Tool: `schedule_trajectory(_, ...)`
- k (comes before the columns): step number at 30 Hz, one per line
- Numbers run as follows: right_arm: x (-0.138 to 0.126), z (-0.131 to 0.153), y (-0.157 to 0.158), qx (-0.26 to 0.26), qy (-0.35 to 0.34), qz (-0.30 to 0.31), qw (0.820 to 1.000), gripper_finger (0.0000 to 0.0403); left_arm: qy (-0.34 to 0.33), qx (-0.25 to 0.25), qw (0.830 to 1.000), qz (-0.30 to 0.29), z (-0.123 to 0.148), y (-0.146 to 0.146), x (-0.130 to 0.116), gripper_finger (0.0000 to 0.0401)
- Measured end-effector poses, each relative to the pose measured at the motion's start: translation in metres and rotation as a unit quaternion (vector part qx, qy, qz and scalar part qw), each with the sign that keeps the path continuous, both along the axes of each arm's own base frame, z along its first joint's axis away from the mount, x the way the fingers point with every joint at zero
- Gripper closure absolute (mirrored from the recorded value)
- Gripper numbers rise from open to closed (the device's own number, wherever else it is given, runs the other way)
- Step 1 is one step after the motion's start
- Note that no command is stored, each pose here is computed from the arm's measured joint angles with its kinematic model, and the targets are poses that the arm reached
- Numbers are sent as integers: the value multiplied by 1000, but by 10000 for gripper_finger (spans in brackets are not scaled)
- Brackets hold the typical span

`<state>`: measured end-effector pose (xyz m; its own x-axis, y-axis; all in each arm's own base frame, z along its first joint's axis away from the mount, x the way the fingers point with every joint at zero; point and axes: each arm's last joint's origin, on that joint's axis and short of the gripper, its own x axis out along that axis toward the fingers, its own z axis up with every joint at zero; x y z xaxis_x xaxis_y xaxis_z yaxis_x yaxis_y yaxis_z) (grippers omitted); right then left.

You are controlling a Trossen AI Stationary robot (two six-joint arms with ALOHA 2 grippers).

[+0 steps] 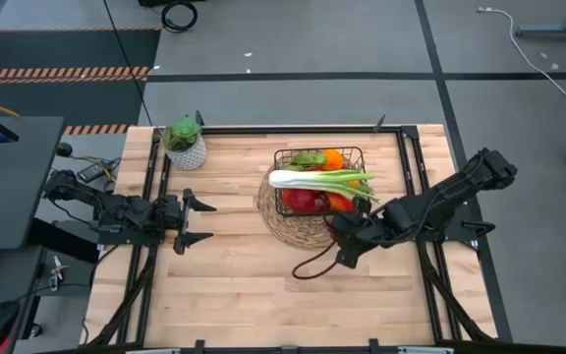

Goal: Build produce basket
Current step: Put the red grapes into the black wire basket

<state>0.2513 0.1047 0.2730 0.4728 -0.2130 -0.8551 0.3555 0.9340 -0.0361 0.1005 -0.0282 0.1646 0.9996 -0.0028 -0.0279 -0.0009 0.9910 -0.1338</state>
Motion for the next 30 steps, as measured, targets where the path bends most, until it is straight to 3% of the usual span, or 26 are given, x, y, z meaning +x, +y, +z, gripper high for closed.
schedule_trajectory(15, 32, 16, -14, -38, -119, 69, 990, 266, 0, 0, 1000, 0, 0, 0, 0, 32)
schedule_trajectory(19, 41, 32, -13, -55, -200, 108, 972, 266, 0, 0, 1000, 0, 0, 0, 0, 32)
schedule_trajectory(25, 44, 67, -13, -88, -329, 145, 929, 266, 0, 0, 1000, 0, 0, 0, 0, 32)
schedule_trajectory(30, 34, 85, -23, -107, -362, 143, 915, 266, 0, 0, 1000, 0, 0, 0, 0, 32)
